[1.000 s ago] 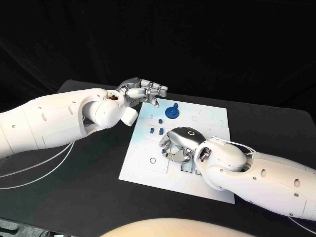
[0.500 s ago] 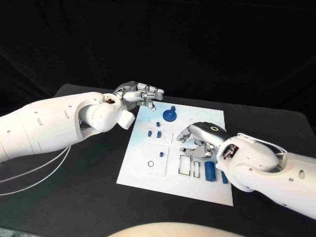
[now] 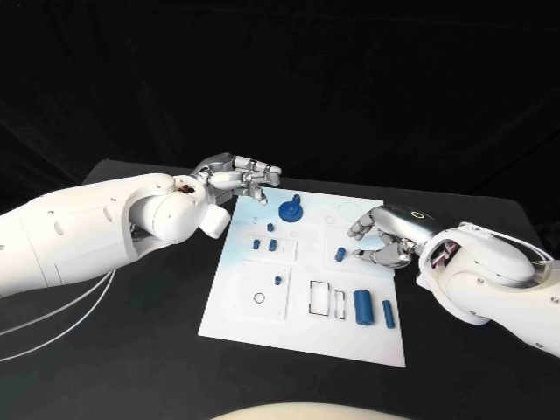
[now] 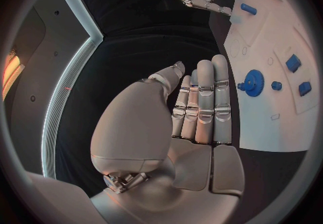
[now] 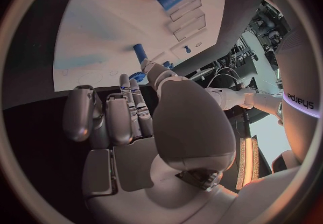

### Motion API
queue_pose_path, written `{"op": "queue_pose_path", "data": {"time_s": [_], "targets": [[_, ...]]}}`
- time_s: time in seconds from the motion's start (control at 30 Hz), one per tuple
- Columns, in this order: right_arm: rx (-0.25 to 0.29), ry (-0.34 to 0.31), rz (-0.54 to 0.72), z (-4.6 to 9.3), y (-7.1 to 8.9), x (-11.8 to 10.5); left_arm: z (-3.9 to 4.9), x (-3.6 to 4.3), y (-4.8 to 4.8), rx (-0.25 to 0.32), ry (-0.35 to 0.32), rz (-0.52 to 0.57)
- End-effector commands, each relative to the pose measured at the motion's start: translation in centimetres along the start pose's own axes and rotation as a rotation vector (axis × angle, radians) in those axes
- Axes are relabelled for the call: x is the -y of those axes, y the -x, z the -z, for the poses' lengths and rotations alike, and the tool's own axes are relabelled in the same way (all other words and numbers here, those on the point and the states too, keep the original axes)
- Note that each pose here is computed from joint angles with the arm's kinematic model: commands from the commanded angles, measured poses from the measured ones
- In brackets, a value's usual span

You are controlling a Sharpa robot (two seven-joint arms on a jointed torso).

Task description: Assemble the parts on the task board

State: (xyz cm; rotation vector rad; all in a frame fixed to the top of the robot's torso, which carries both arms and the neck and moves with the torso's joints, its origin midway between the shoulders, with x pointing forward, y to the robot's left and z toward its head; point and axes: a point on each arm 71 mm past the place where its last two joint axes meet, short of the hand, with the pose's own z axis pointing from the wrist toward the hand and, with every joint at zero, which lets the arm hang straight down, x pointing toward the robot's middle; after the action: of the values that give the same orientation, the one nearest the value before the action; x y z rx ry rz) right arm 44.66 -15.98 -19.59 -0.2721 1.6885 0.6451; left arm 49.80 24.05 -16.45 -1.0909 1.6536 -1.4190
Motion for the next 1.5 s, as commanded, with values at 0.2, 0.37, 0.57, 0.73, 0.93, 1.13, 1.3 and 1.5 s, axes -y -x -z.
{"op": "queue_pose_path", "data": {"time_s": [0.2, 0.37, 0.57, 0.73, 0.93, 1.13, 1.3, 1.5], "targets": [[-0.058, 0.035, 0.053, -0.8, -1.1, -0.5, -0.01, 0.04, -0.20, -0.021, -0.003, 0.006], [-0.077, 0.040, 0.056, -1.3, -1.7, -0.8, 0.01, 0.03, -0.17, -0.020, -0.003, 0.006], [-0.094, 0.045, 0.058, -1.7, -2.3, -1.0, -0.01, 0.02, -0.20, -0.021, -0.002, 0.006], [-0.086, 0.052, 0.054, -1.9, -2.4, -1.2, 0.00, 0.00, -0.11, -0.019, 0.000, 0.006], [-0.077, 0.053, 0.051, -2.1, -2.5, -1.4, 0.00, -0.02, -0.04, -0.019, 0.001, 0.006], [-0.081, 0.044, 0.059, -2.4, -2.6, -1.4, -0.01, -0.02, -0.20, -0.032, 0.002, 0.007], [-0.086, 0.020, 0.084, -2.7, -2.8, -1.3, -0.01, -0.03, -0.23, -0.035, 0.003, 0.008], [-0.082, 0.003, 0.103, -2.9, -2.9, -1.3, 0.00, -0.05, -0.21, -0.037, 0.005, 0.008]]}}
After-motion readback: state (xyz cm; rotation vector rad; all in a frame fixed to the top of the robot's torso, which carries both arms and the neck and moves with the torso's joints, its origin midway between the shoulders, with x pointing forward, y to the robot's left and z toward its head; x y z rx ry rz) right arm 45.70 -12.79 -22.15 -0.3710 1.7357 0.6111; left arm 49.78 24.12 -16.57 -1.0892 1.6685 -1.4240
